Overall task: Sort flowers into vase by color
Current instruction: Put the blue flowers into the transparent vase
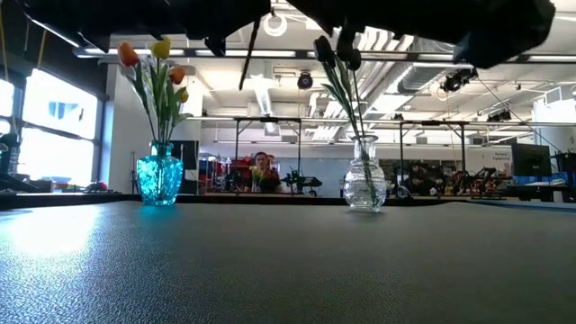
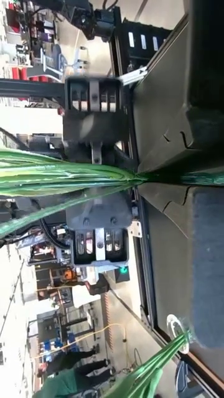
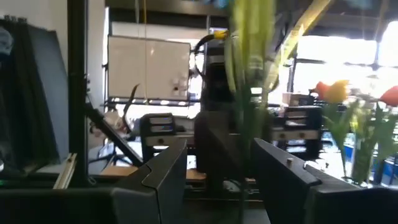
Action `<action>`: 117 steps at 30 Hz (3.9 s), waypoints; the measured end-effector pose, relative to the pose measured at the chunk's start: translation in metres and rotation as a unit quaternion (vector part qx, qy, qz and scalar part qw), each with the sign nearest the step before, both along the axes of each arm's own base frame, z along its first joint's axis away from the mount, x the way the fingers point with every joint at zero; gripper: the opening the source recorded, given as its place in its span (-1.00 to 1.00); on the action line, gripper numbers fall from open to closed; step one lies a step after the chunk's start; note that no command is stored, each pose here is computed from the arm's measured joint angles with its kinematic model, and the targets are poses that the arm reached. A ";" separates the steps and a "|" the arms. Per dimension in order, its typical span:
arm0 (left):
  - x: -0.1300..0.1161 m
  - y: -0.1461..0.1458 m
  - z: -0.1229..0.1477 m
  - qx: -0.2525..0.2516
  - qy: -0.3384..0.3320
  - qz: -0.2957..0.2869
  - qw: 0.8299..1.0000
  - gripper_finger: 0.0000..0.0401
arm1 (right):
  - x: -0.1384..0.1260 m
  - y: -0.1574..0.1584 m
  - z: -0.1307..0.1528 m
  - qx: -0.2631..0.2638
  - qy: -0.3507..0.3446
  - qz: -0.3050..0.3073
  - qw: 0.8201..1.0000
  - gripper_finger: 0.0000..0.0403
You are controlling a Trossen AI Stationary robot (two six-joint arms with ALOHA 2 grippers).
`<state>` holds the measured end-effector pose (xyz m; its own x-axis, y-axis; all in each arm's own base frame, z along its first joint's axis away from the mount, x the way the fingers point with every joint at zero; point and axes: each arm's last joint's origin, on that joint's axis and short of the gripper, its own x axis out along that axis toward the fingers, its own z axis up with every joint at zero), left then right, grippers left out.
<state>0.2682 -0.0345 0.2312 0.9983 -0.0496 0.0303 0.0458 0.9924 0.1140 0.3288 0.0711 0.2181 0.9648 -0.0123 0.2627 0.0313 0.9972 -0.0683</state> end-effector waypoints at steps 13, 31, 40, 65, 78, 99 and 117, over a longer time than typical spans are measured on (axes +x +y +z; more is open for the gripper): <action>0.005 0.000 -0.003 0.002 0.011 0.009 1.000 -0.99 | 0.033 0.006 0.027 -0.008 0.077 -0.056 0.995 -0.14; 0.005 0.002 -0.010 0.005 0.051 0.046 0.998 -0.99 | 0.018 0.006 0.058 0.003 0.245 -0.091 0.965 0.06; 0.016 0.000 -0.002 0.019 0.145 0.051 0.988 -0.99 | 0.025 -0.012 0.054 0.034 0.252 -0.063 0.965 0.34; 0.016 0.000 -0.001 -0.006 0.143 0.044 0.989 -0.99 | 0.038 -0.022 0.044 0.021 0.242 -0.034 0.970 -0.59; 0.018 0.000 0.001 -0.026 0.150 0.046 0.987 -0.93 | 0.036 -0.023 0.045 0.030 0.245 -0.048 0.968 -0.98; 0.012 0.002 -0.014 -0.009 0.228 0.081 0.970 -0.33 | -0.050 -0.068 0.070 0.050 0.220 -0.178 0.958 -1.00; 0.013 0.003 -0.011 0.000 0.212 0.079 0.974 -0.33 | -0.102 -0.162 0.071 0.138 0.191 -0.315 0.919 -1.00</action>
